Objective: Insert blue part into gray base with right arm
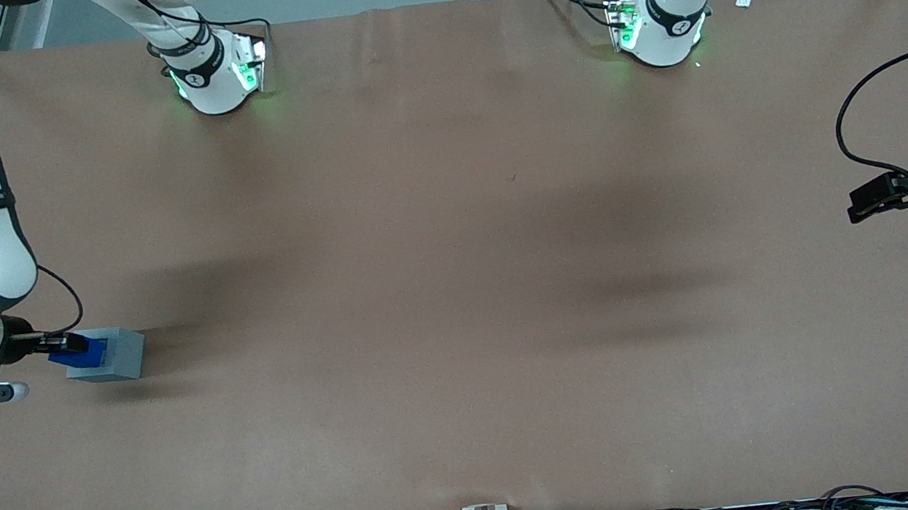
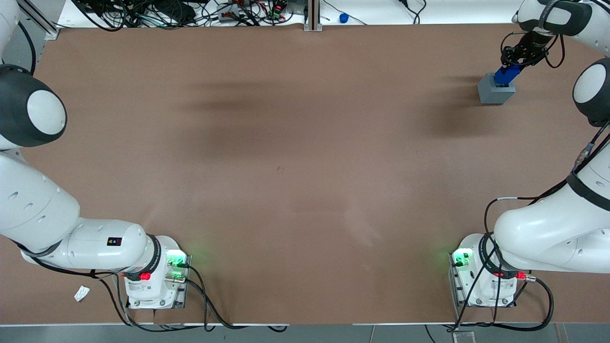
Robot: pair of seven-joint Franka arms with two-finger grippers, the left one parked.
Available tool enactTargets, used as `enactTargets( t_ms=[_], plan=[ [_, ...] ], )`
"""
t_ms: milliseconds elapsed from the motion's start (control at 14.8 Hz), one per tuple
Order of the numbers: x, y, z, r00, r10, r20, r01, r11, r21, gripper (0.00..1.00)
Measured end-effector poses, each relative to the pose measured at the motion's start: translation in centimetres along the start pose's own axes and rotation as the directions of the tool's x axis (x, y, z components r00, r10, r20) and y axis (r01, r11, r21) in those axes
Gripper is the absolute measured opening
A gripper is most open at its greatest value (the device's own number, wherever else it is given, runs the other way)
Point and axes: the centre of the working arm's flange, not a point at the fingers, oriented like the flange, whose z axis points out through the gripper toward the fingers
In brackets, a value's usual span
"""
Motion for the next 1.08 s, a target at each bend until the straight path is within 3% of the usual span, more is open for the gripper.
enactTargets(
  t_ms=[1079],
  plan=[
    [-0.25, 0.14, 0.95, 1.000, 0.002, 0.013, -0.003, 1.000, 0.002, 0.51]
  ],
)
